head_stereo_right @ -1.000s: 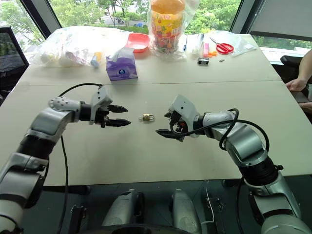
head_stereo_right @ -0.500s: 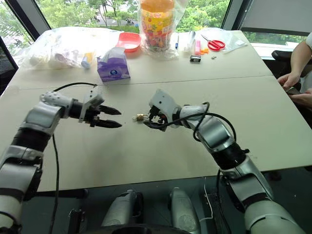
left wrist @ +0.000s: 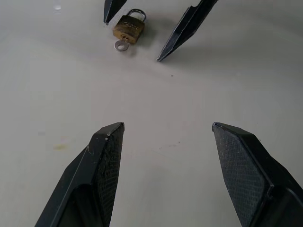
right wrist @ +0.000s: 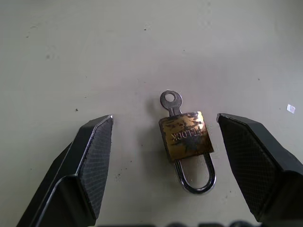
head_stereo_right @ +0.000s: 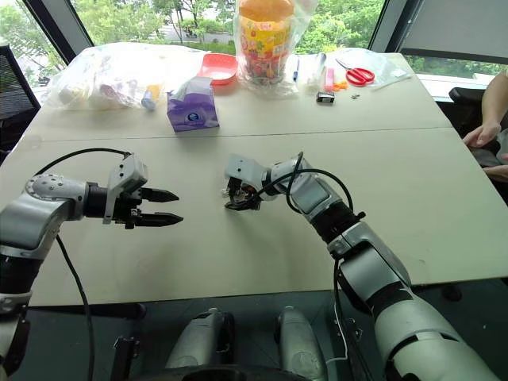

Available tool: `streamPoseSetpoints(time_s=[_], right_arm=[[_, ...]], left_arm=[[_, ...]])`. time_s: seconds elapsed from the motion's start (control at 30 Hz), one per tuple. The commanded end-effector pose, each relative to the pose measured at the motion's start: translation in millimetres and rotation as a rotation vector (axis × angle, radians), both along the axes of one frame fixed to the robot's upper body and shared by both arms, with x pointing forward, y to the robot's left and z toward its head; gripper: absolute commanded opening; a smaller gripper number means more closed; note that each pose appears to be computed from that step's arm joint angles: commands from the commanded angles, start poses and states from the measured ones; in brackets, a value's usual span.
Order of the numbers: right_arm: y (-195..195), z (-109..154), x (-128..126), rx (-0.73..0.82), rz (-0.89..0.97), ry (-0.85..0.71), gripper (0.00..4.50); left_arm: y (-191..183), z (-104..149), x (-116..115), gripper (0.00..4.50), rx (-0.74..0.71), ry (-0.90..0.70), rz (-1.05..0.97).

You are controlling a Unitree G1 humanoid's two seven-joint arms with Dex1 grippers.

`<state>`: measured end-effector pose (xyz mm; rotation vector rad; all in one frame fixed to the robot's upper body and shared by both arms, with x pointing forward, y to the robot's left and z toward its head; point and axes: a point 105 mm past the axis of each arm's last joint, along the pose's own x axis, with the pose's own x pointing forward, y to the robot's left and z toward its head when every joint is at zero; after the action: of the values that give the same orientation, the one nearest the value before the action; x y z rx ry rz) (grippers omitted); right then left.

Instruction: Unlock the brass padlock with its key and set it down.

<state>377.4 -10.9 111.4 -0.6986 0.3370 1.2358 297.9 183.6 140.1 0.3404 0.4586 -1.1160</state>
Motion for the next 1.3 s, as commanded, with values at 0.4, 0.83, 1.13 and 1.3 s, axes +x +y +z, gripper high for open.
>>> streamPoseSetpoints(time_s=[0.4, 0.83, 1.13, 1.3], right_arm=[[-16.6, -21.4, 15.6, -0.142, -0.096, 0.034, 0.66], [-26.7, -14.3, -11.3, -0.050, -0.070, -0.033, 1.16], [-41.4, -19.9, 3.8, -0.075, -0.184, 0.031, 4.48], [-48.5, -19.1, 5.3, -0.136, -0.168, 0.049, 4.48]], left_arm=[[-7.3, 8.4, -0.2, 3.11, -0.076, -0.055, 0.069], [-21.4, 15.4, 26.6, 3.11, -0.199, -0.023, 0.075], [-18.3, 17.0, 26.6, 3.11, -0.197, -0.028, 0.080], [-18.5, 15.0, 25.4, 3.11, -0.203, -0.031, 0.091]])
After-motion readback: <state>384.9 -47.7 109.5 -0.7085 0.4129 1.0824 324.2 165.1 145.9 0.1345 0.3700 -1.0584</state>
